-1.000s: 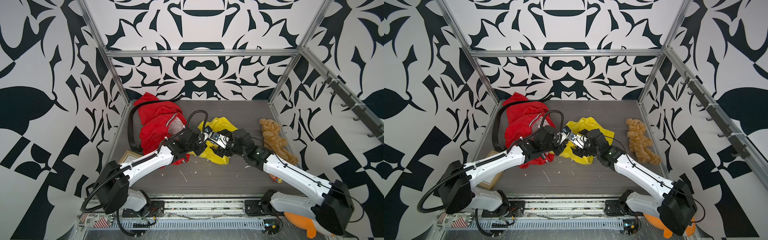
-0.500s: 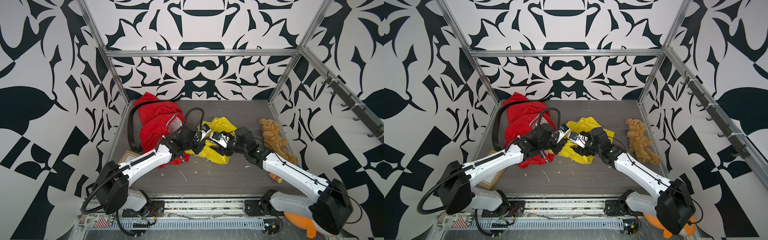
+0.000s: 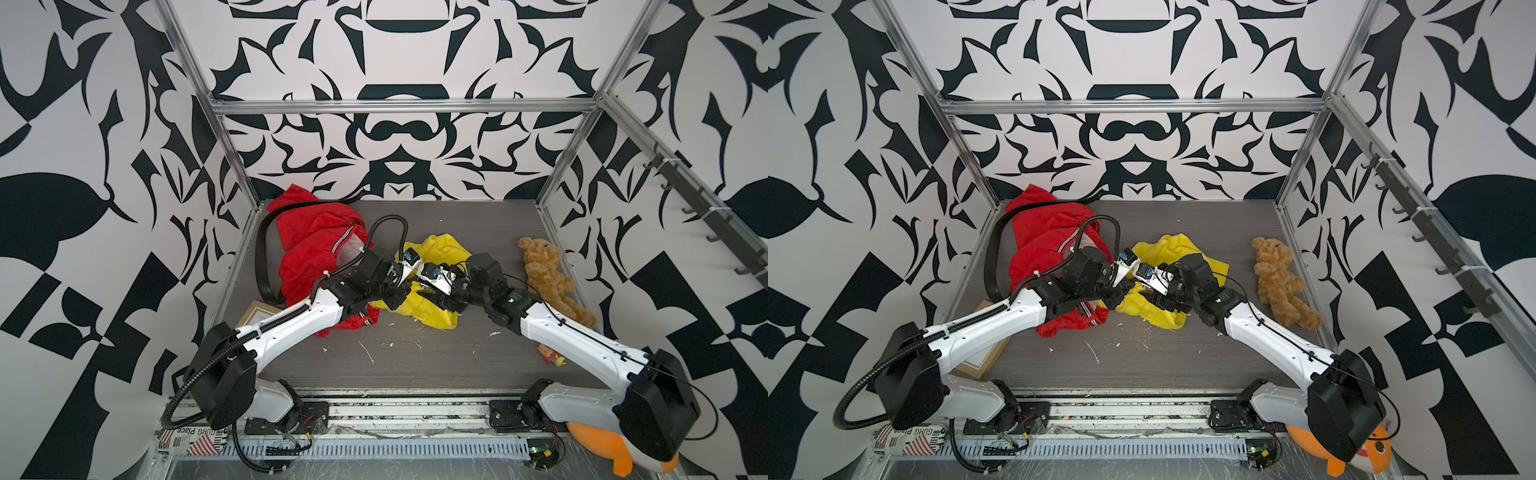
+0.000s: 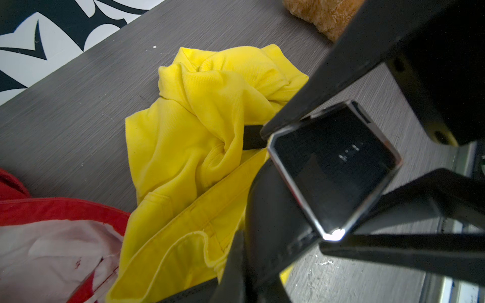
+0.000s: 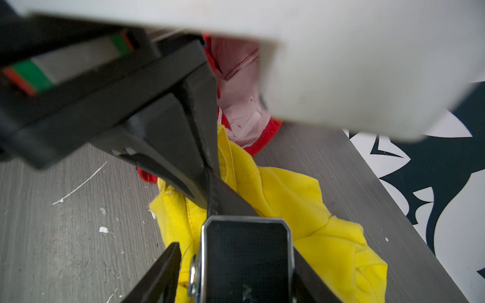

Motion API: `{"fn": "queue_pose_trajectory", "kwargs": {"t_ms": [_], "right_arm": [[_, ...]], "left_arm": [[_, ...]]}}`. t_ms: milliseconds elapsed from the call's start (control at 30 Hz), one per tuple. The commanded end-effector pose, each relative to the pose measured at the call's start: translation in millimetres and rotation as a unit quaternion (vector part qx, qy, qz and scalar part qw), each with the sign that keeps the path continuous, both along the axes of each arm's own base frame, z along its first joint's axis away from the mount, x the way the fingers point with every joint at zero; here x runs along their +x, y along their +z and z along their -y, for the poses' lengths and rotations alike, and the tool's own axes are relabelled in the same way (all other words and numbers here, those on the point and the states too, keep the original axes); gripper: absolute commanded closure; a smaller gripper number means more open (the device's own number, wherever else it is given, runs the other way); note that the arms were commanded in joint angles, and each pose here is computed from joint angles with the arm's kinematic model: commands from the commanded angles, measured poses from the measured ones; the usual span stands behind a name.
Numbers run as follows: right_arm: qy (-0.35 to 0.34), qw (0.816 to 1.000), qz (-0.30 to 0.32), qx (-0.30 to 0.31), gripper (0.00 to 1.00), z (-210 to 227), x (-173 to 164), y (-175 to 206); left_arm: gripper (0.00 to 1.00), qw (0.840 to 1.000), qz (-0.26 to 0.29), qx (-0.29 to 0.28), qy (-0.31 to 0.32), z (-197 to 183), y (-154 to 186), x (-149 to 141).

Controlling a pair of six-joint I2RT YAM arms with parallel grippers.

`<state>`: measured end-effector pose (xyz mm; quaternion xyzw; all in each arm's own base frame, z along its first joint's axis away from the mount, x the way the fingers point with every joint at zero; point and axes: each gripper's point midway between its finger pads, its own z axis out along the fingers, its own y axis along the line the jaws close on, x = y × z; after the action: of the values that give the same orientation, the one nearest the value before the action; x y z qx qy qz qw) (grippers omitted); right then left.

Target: Remove the belt from the trousers

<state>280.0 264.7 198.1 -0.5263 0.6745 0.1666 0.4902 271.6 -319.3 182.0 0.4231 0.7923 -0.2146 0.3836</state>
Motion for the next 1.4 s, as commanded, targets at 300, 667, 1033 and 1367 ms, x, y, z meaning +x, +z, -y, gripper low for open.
{"fn": "queue_pose_trajectory", "kwargs": {"t_ms": [300, 667, 1033, 1367], "right_arm": [[-0.012, 0.999, 0.030, 0.035, 0.69, -1.9, 9.8, 29.2], [-0.074, 0.992, -0.037, 0.096, 1.00, 45.5, 14.8, 31.7], [-0.100, 0.986, -0.063, 0.117, 1.00, 66.6, 10.8, 34.5], [-0.101, 0.990, -0.062, 0.082, 1.00, 60.5, 13.3, 18.6]], "left_arm": [[1.00, 1.000, -0.003, -0.024, -0.001, 3.1, 18.9, -1.3], [1.00, 0.996, -0.041, -0.047, 0.062, -20.4, -7.4, 13.2], [1.00, 0.985, -0.003, 0.001, 0.174, -64.2, -15.5, 43.2], [1.00, 0.993, 0.048, -0.065, 0.081, -27.0, 28.6, 22.1]]}}
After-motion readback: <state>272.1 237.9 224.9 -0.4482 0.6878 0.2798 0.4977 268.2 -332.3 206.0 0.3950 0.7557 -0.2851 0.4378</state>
